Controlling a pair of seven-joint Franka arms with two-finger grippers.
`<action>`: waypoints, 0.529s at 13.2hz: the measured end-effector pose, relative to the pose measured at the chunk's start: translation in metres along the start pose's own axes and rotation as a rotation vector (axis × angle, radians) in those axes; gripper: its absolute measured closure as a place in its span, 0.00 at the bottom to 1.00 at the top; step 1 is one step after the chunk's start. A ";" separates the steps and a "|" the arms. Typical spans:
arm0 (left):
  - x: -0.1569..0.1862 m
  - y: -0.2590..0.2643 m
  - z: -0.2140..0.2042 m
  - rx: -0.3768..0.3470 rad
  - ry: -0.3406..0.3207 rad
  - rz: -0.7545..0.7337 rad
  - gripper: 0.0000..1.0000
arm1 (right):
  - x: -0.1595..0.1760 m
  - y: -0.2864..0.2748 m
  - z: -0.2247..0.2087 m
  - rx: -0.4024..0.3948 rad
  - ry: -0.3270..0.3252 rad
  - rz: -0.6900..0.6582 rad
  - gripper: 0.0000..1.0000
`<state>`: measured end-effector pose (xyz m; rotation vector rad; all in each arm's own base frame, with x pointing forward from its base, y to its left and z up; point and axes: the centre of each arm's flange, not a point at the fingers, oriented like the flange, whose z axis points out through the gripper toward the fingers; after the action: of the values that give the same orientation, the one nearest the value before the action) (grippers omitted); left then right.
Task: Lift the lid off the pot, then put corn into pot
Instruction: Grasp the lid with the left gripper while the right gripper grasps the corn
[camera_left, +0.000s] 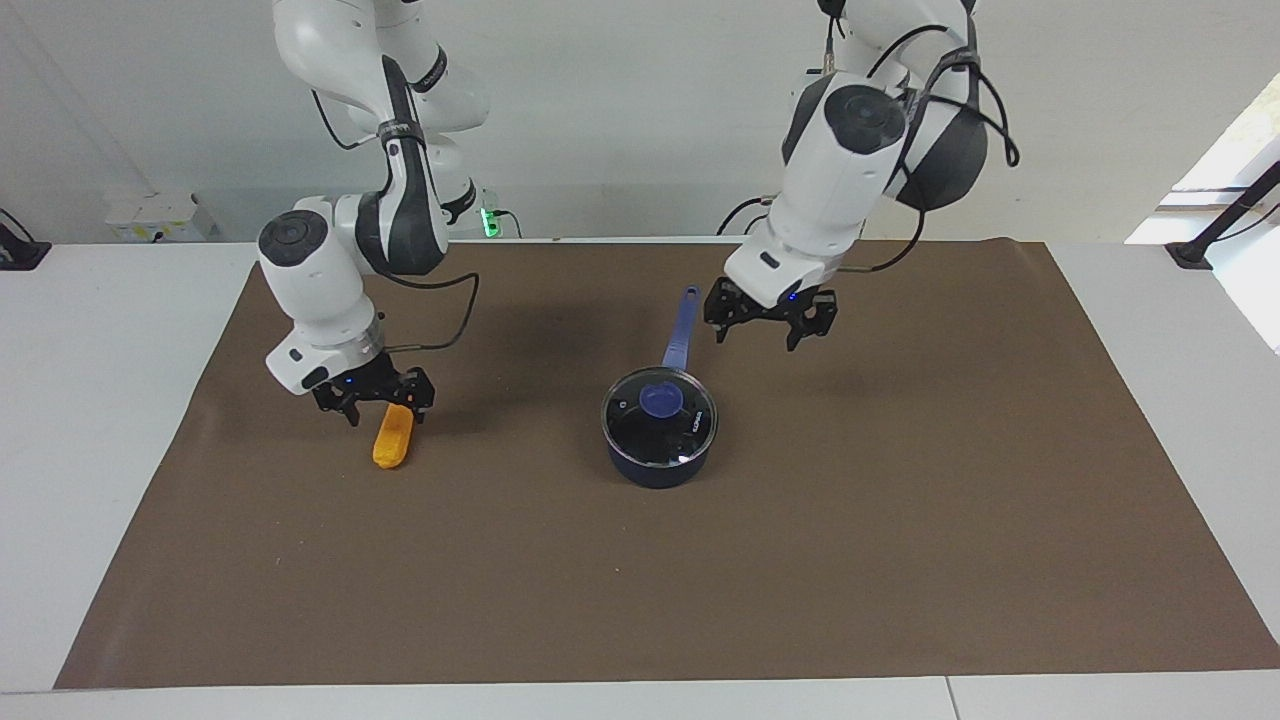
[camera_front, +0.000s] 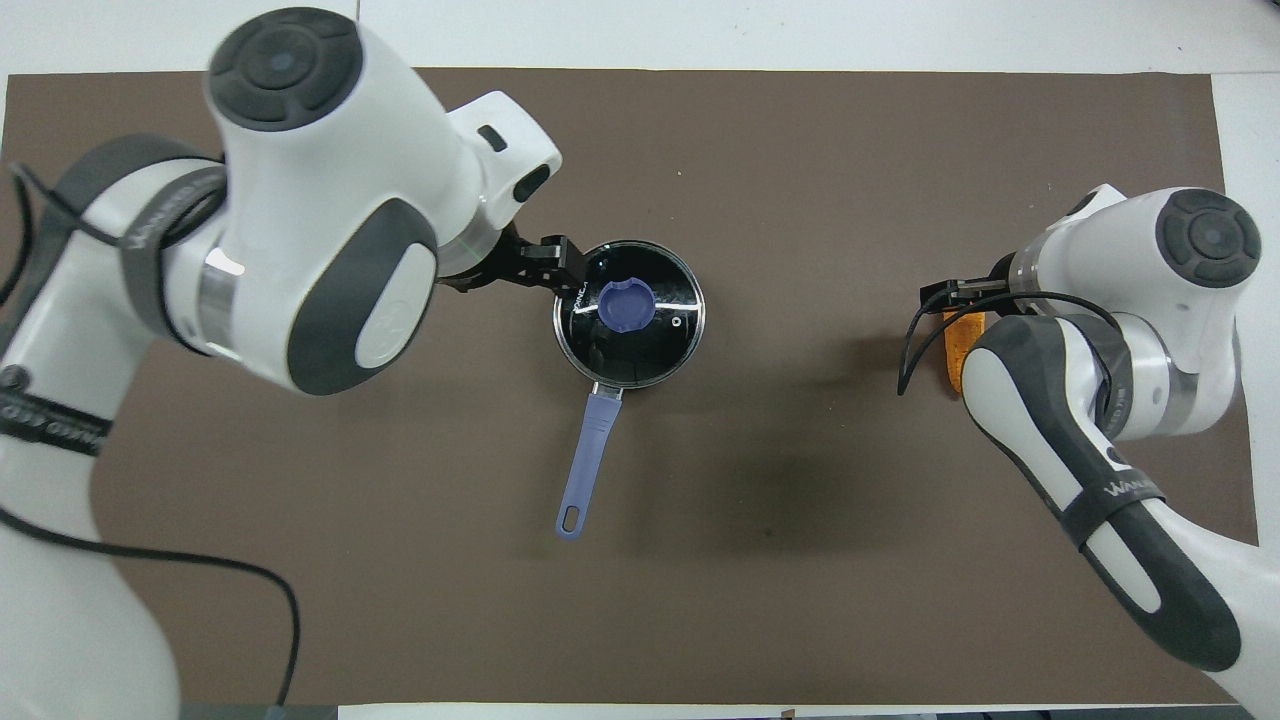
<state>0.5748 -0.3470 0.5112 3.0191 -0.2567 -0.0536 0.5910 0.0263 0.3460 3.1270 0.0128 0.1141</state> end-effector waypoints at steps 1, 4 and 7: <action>0.008 0.012 0.017 -0.003 0.004 0.000 0.00 | 0.001 0.002 0.016 -0.002 -0.011 0.004 0.00; 0.020 0.037 0.050 -0.005 0.005 0.006 0.00 | 0.000 0.010 0.035 -0.007 -0.037 0.018 0.00; 0.018 0.057 0.065 0.003 -0.001 0.036 0.00 | 0.000 0.021 0.036 -0.008 -0.042 0.034 0.00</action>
<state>0.5800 -0.4128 0.4523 3.0162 -0.3114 -0.0523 0.5936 0.0051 0.3102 3.1211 -0.0411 0.0490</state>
